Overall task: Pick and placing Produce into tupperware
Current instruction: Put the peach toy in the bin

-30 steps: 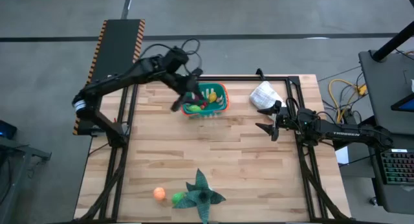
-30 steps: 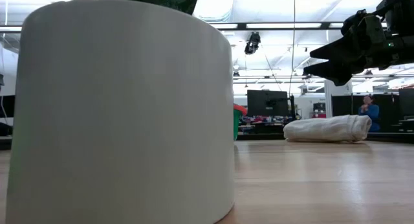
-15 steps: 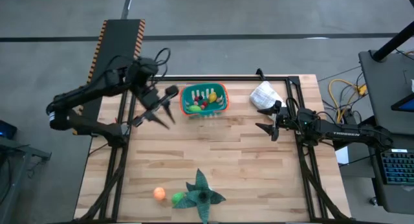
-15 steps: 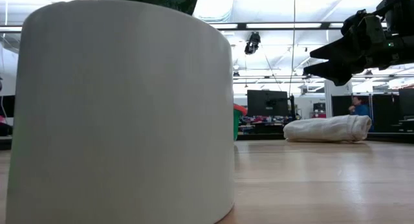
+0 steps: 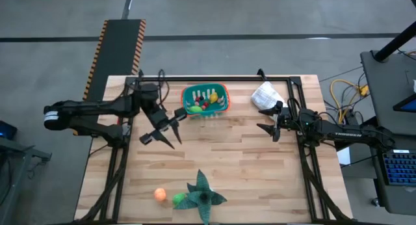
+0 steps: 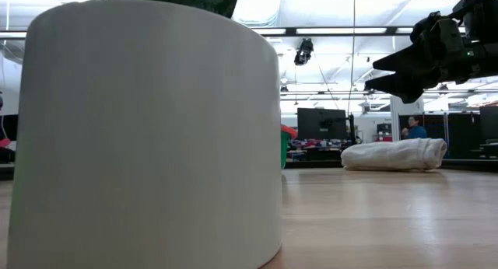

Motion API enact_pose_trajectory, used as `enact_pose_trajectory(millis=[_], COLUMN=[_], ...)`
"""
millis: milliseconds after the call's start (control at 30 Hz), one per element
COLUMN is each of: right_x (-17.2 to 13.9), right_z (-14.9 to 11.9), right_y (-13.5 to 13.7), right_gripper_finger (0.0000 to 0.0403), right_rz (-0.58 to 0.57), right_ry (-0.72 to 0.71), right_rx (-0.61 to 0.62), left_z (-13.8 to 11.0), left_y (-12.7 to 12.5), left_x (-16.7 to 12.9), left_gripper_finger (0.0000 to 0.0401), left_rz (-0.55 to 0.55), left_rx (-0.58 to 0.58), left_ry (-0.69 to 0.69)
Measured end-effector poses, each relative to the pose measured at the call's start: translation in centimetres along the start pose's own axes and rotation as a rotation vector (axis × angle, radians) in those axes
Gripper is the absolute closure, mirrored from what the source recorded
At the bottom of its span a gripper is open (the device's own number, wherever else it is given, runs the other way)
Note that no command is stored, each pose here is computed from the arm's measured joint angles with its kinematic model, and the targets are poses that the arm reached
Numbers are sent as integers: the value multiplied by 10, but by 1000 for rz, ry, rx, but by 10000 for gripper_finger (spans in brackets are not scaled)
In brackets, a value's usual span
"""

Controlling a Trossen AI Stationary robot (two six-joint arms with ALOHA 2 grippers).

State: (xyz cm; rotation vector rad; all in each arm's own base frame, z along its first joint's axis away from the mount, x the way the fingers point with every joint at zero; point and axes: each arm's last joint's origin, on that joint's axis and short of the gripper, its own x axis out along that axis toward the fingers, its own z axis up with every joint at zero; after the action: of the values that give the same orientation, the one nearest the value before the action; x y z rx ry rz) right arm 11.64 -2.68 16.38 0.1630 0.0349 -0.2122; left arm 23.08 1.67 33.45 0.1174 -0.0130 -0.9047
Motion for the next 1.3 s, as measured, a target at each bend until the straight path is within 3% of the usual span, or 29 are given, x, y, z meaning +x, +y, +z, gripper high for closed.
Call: enact_pose_trajectory(millis=[100,267,400,633,867,1300], right_x=[0,0,0,0,0,0], right_z=[0,0,0,0,0,0], right_y=[0,0,0,0,0,0], right_gripper_finger=[76,76,76,76,76,76], right_rz=[1,1,0,0,0,0], right_ry=[0,0,0,0,0,0], right_rx=[0,0,0,0,0,24], left_z=[1,5,16,33,38,22], left_y=[1,5,3,-29,-81,-145], left_x=[0,1,3,1,6,65], left_gripper_finger=[231,122,74,84,115,125], left_rz=[16,199,213,260,525,696], left_rx=[77,120,117,118,99,-45], left_ry=[-47,-52,-79,-57,164,339])
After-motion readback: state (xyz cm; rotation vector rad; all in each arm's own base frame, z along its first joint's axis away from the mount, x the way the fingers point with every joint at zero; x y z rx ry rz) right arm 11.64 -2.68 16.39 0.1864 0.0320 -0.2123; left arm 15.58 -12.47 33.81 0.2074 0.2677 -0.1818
